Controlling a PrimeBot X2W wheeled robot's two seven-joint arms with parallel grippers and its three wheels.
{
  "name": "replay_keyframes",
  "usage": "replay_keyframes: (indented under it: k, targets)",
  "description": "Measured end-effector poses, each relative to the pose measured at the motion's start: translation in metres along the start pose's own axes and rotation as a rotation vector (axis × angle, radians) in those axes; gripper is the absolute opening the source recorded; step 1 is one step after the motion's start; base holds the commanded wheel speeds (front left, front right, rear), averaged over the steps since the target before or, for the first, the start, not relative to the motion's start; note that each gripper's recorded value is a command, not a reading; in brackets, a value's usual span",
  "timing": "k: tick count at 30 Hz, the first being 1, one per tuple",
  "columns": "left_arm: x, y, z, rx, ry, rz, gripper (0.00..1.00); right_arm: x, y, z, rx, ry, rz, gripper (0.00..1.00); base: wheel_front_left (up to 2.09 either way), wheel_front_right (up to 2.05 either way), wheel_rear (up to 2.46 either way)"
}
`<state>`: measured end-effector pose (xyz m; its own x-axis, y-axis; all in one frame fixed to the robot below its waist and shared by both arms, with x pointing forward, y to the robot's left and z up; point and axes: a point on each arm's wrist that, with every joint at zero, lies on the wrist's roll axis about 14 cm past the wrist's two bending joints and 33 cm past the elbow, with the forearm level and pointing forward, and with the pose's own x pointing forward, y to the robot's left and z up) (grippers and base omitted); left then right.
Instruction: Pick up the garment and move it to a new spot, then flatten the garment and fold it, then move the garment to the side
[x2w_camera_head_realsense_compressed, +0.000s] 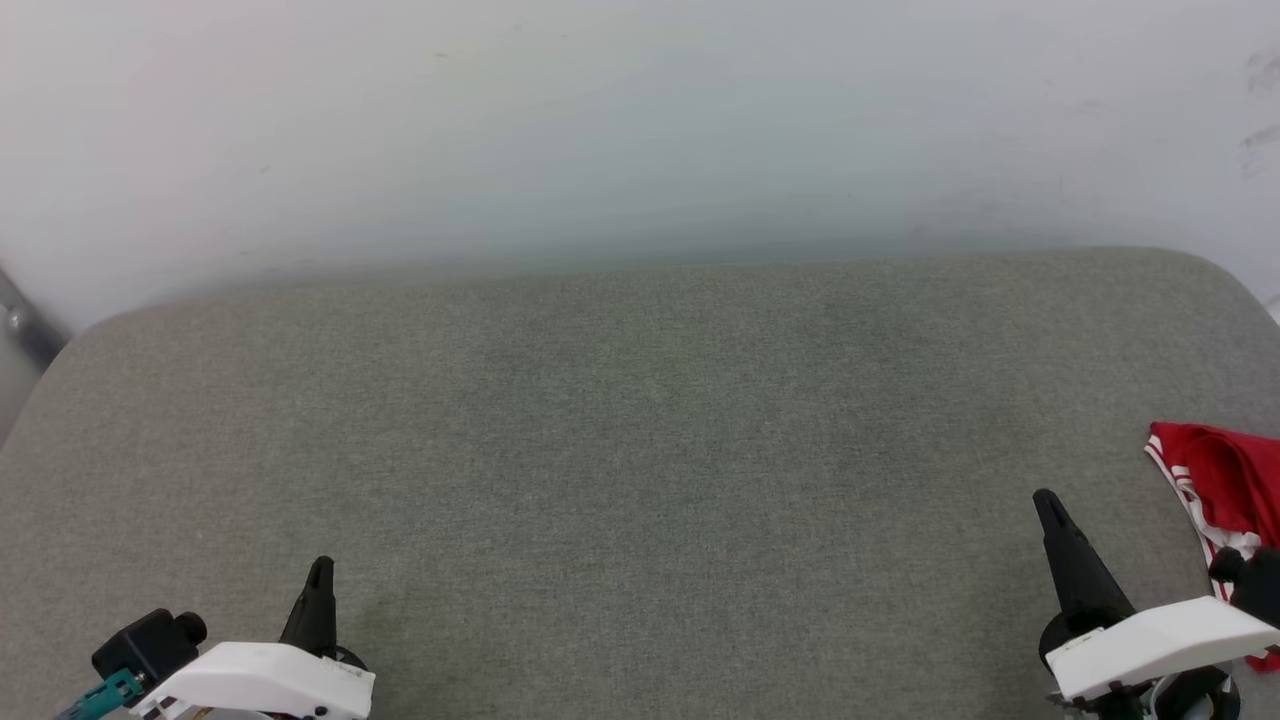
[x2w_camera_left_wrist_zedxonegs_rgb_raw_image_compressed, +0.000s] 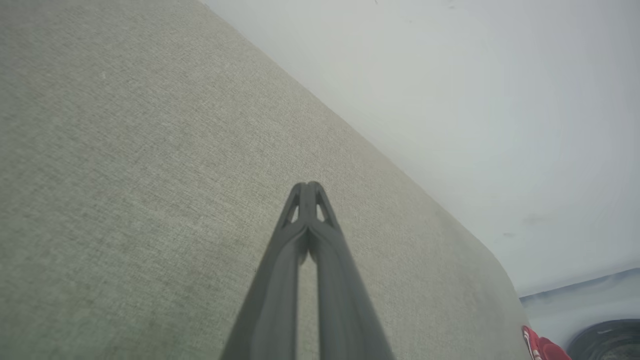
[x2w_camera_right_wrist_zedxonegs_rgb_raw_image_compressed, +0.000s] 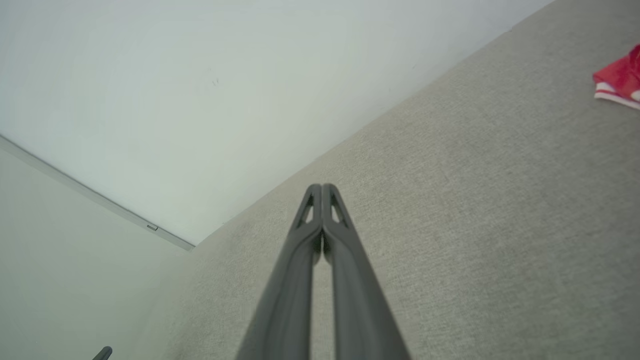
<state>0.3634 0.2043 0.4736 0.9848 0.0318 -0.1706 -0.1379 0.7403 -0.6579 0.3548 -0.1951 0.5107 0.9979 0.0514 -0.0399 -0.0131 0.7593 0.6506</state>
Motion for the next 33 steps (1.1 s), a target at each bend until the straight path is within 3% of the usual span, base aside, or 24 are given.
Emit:
replay_keyframes:
  k: [33]
  targets:
    - [0.010, -0.014, 0.005, -0.396, 0.008, -0.058, 0.00, 0.014, -0.004, 0.001, 0.401, -0.025, 0.003, 0.00, 0.00, 0.00, 0.00]
